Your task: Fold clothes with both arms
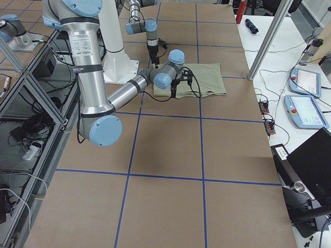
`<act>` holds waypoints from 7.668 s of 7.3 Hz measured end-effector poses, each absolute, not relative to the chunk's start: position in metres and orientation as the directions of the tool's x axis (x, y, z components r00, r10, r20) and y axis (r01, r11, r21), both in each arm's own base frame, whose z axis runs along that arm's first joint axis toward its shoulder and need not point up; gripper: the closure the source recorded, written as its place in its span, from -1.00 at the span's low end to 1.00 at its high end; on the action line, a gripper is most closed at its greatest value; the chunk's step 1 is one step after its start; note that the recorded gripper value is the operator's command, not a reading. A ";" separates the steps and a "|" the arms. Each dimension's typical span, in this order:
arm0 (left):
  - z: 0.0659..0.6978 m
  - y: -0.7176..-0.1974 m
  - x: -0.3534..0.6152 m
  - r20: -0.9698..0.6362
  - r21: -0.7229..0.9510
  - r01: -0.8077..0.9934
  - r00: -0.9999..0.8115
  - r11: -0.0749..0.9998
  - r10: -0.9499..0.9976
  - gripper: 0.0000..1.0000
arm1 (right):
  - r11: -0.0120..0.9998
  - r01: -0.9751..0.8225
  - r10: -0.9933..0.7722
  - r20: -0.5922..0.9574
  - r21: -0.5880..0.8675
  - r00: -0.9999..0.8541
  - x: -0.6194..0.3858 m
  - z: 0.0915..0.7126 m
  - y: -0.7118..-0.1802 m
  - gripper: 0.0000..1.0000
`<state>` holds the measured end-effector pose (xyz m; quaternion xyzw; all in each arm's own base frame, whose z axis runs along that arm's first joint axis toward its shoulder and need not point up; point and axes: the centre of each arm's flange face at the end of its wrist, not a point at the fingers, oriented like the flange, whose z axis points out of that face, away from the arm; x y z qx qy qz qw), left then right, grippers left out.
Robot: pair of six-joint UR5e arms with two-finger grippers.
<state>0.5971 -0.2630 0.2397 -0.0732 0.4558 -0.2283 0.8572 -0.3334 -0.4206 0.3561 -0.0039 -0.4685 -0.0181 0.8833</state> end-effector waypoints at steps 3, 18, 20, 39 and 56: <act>0.241 -0.265 0.596 -0.746 -0.331 0.331 0.481 0.884 -0.460 0.48 | 0.999 0.036 -0.027 0.826 0.008 0.563 -0.334 0.357 -0.421 -1.00; 0.221 -0.242 0.574 -0.774 -0.303 0.274 0.488 0.913 -0.404 1.00 | 0.908 -0.268 0.419 0.718 -0.323 0.555 -0.510 0.313 -0.255 -1.00; 0.219 -0.242 0.573 -0.776 -0.303 0.273 0.485 0.913 -0.403 1.00 | 0.890 -0.327 0.454 0.677 -0.317 0.579 -0.531 0.305 -0.247 -1.00; 0.206 -0.240 0.559 -0.802 -0.282 0.250 0.468 0.926 -0.370 1.00 | 0.866 -0.370 0.495 0.675 -0.336 0.546 -0.524 0.273 -0.275 1.00; 0.179 -0.473 0.499 -0.862 -0.181 0.503 0.332 0.845 -0.382 1.00 | 0.784 -0.535 0.575 0.693 -0.315 0.435 -0.503 0.213 -0.484 1.00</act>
